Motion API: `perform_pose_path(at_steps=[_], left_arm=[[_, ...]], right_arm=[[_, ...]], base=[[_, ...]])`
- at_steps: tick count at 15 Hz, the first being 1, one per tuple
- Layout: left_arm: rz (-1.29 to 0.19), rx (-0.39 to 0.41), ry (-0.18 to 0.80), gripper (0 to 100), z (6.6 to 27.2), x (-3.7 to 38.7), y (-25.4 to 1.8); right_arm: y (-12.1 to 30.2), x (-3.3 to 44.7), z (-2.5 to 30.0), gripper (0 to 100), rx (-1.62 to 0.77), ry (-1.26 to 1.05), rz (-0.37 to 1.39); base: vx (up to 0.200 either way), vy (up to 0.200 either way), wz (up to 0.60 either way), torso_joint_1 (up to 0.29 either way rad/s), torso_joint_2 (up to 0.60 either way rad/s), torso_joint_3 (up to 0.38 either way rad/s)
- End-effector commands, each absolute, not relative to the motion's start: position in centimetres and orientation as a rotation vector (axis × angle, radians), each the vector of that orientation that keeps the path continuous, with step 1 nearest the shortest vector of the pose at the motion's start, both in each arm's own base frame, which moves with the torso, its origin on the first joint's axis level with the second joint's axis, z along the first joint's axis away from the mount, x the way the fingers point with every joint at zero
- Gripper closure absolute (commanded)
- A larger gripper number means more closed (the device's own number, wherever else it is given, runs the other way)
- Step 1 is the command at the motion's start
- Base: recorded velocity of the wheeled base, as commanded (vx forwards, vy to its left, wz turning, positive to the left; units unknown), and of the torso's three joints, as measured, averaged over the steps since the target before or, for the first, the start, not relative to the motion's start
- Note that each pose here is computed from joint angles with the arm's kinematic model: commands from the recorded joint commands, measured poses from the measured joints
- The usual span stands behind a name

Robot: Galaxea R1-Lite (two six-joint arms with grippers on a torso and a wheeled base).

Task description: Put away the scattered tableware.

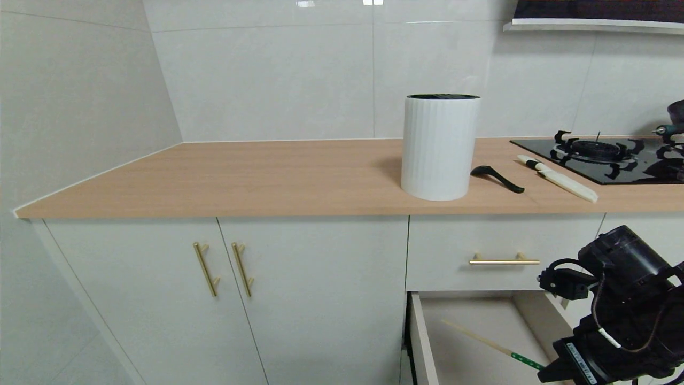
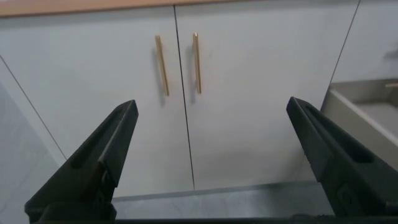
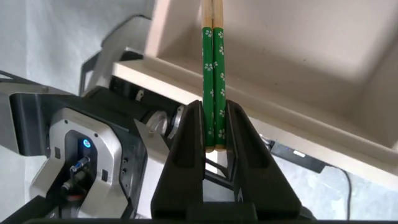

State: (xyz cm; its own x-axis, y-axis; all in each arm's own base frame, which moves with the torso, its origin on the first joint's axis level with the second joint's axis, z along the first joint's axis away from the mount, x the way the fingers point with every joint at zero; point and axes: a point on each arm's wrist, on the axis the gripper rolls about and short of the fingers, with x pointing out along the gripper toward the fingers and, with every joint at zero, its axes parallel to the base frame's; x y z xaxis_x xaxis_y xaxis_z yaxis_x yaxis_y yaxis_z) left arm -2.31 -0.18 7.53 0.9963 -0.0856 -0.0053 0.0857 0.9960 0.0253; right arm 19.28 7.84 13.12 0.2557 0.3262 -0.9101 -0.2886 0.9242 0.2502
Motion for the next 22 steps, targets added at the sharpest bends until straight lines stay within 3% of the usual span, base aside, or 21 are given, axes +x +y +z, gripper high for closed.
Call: perform_pose_path(at_steps=[1, 6, 11, 15, 20, 22], left_arm=[[-0.086, 0.026, 0.005, 0, 7.5, -2.3, -0.2], [-0.086, 0.026, 0.005, 0, 7.5, -2.3, -0.2], [-0.086, 0.026, 0.003, 0, 7.6, -2.3, -0.2], [-0.086, 0.026, 0.005, 0, 7.5, -2.3, -0.2], [-0.086, 0.026, 0.005, 0, 7.5, -2.3, -0.2], [-0.086, 0.026, 0.005, 0, 7.5, -2.3, -0.2]], right_arm=[[8.0, 19.6, 12.5, 100, 0.031, 1.272, 0.411], [8.0, 19.8, 12.3, 100, 0.029, 1.281, 0.408], [8.9, 22.0, 10.0, 100, 0.029, 1.287, 0.405], [10.7, 28.9, 4.1, 100, 0.118, 1.256, 0.189], [11.8, 31.2, -1.7, 100, 0.131, 1.281, 0.112], [12.5, 30.8, -2.6, 100, 0.076, 1.274, 0.062]], base=[[0.000, 0.000, 0.00, -0.154, 0.46, 0.295], [0.000, 0.000, 0.00, -0.128, 0.43, 0.302], [0.000, 0.000, 0.00, -0.019, 0.08, 0.052], [0.000, 0.000, 0.00, 0.000, 0.00, 0.000], [0.000, 0.000, 0.00, 0.000, 0.00, 0.000], [0.000, 0.000, 0.00, 0.000, 0.00, 0.000]])
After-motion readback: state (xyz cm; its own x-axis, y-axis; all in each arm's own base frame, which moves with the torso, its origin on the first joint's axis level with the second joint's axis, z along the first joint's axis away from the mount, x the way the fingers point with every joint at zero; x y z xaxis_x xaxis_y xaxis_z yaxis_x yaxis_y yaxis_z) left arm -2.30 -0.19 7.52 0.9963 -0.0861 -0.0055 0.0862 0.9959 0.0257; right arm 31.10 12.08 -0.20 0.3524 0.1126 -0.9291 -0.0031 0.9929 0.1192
